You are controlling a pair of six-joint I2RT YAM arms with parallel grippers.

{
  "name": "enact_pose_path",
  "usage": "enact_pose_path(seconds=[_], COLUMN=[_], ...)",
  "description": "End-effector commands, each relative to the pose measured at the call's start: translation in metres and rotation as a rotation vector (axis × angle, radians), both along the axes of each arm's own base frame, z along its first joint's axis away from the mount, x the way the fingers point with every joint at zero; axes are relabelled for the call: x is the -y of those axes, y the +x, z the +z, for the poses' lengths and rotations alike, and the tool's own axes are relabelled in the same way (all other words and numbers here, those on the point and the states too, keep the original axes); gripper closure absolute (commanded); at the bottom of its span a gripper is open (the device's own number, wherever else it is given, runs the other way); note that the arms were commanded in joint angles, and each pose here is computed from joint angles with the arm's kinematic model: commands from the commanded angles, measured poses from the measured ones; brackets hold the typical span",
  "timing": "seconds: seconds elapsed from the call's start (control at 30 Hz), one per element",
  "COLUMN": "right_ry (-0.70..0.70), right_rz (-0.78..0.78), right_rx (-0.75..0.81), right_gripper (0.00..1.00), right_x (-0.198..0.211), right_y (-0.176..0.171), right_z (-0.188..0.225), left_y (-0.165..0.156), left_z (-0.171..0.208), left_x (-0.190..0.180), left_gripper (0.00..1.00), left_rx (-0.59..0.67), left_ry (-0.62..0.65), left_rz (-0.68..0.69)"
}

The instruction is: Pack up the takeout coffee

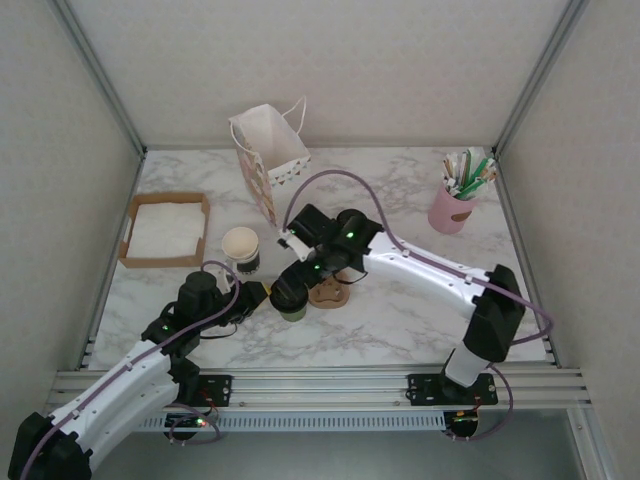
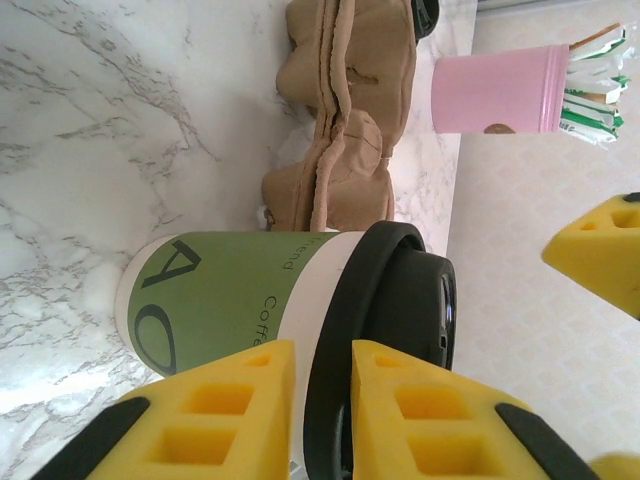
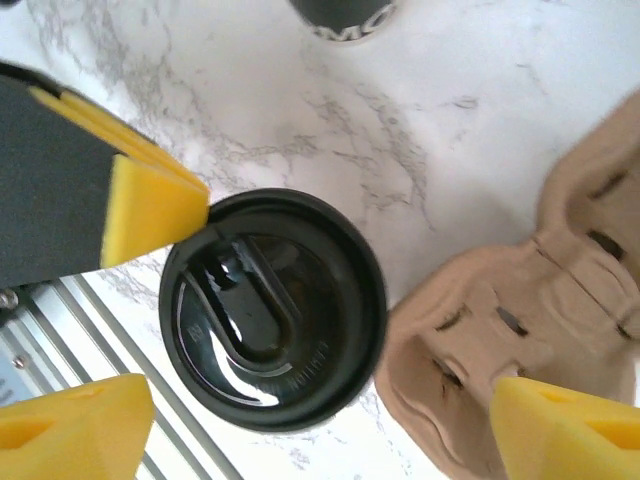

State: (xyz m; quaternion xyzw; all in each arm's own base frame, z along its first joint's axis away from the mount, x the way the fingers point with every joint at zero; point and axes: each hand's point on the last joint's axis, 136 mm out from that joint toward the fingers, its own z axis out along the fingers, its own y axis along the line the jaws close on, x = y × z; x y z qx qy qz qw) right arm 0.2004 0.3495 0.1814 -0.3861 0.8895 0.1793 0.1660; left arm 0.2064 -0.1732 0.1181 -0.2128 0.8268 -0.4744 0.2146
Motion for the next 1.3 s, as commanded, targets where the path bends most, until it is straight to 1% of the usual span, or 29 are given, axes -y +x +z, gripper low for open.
enact_pose_path(seconds=[0.0,0.03,0.13,0.17,0.23,0.27,0.33,0.5,0.63,0.93,1.27], right_ry=[0.039,0.057,0.099,0.111,0.126,0.131,0.138,0.145,0.142,0.137,0.112], right_rz=[-0.109,-0.120,-0.146,-0.151,-0.168,-0.176,-0.185,-0.180,-0.175,-0.163,-0.162], right_rx=[-0.056,-0.085,-0.151,-0.168,-0.206,-0.223,-0.253,-0.302,-0.334,-0.378,-0.402], right_gripper=[0.22,0.26,0.42,0.46,0.60,0.64,0.68,0.74,0.77,0.77,0.78], right_x=[0.018,0.021,0.025,0.025,0.026,0.026,0.026,0.022,0.019,0.015,0.016], right_y=[0.003,0.001,-0.001,-0.002,-0.002,-0.001,-0.001,-0.004,-0.007,-0.011,-0.013], right_z=[0.002,0.000,-0.006,-0.008,-0.016,-0.019,-0.025,-0.038,-0.046,-0.060,-0.072], left_y=[-0.008,-0.008,-0.007,-0.007,-0.007,-0.008,-0.008,-0.011,-0.013,-0.015,-0.022], left_z=[-0.022,-0.023,-0.022,-0.021,-0.021,-0.021,-0.020,-0.023,-0.026,-0.031,-0.045], left_x=[-0.009,-0.009,-0.008,-0.007,-0.005,-0.004,-0.002,-0.002,0.000,0.001,0.001], left_gripper=[0.79,0.79,0.79,0.79,0.79,0.80,0.80,0.82,0.82,0.83,0.84], left_rx=[-0.083,-0.084,-0.084,-0.083,-0.084,-0.086,-0.086,-0.098,-0.105,-0.115,-0.141], left_ry=[0.072,0.074,0.076,0.077,0.078,0.080,0.085,0.099,0.104,0.115,0.123], left_rz=[0.010,0.008,0.004,0.001,-0.008,-0.012,-0.018,-0.024,-0.028,-0.030,-0.029])
